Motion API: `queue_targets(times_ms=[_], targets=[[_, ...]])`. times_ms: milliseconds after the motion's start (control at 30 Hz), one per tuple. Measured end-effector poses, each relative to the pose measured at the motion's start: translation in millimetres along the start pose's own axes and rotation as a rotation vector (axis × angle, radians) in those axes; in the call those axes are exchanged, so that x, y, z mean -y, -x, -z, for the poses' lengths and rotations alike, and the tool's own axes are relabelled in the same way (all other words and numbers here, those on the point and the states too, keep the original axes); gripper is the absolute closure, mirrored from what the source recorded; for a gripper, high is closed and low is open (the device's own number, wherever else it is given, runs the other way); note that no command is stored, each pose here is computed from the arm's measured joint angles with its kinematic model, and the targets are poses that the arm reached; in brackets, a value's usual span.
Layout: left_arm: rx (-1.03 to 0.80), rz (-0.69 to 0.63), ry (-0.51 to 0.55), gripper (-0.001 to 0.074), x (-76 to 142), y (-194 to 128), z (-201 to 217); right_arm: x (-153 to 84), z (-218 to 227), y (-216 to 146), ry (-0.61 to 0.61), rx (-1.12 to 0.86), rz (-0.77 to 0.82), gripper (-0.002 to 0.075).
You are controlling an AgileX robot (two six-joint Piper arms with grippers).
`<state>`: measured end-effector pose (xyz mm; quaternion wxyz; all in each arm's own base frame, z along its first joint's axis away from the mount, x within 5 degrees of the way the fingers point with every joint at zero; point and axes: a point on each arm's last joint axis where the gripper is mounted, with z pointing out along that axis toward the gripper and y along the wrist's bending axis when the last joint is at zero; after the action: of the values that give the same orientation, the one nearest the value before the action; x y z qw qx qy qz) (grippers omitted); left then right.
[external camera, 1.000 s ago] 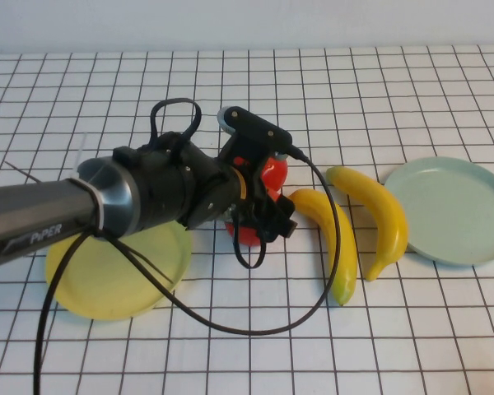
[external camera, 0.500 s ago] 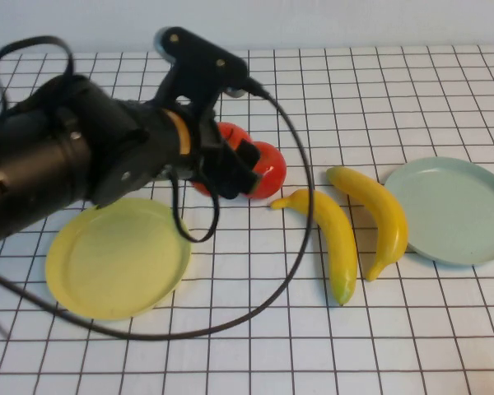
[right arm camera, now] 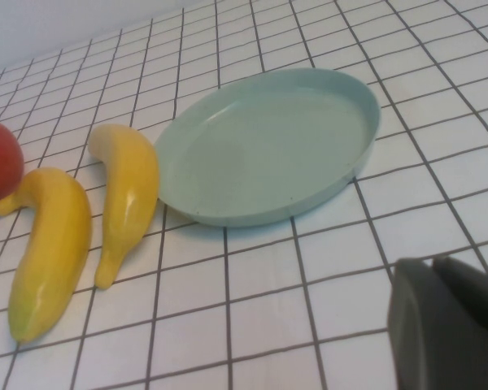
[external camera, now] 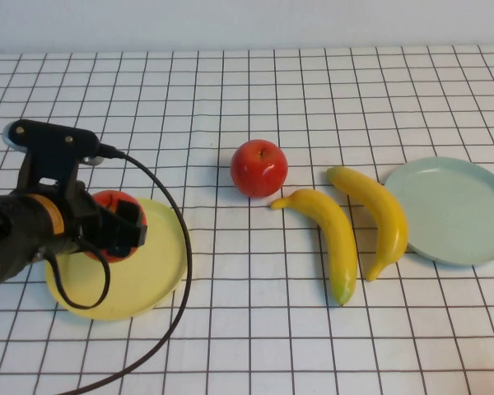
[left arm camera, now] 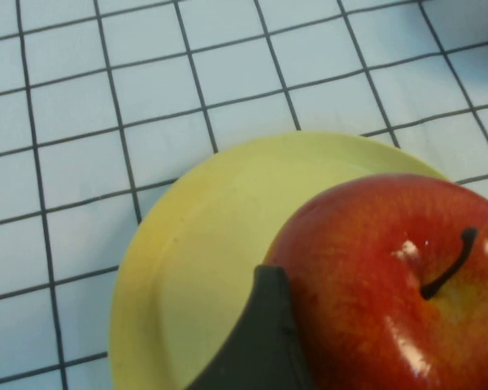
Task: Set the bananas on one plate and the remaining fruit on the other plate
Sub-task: Put one type of fruit in the left plate
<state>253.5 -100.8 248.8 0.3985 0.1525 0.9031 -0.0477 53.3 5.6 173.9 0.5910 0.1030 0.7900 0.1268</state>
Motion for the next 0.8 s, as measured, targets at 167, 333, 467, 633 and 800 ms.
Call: queue_targets(times_ms=[167,333,467,633,800], targets=[[-0.022,-0.032,0.014,0.0156,-2,-3,-7,0,0,0,0.000,-0.002,0.000,0.0742],[-0.035,-0.042,0.005,0.0156,0,-6,-20,0,0,0,0.000,-0.002,0.000,0.0742],[-0.066,-0.043,0.000,0.0156,0,-11,-35,0,0,0,0.000,-0.002,0.000,0.0742],[-0.101,0.015,0.037,0.0153,-15,-17,-45,0,0,0,0.000,-0.002,0.000,0.0742],[-0.083,0.009,0.050,0.0068,-22,-16,-46,0,0,0,0.000,-0.002,0.000,0.0742]])
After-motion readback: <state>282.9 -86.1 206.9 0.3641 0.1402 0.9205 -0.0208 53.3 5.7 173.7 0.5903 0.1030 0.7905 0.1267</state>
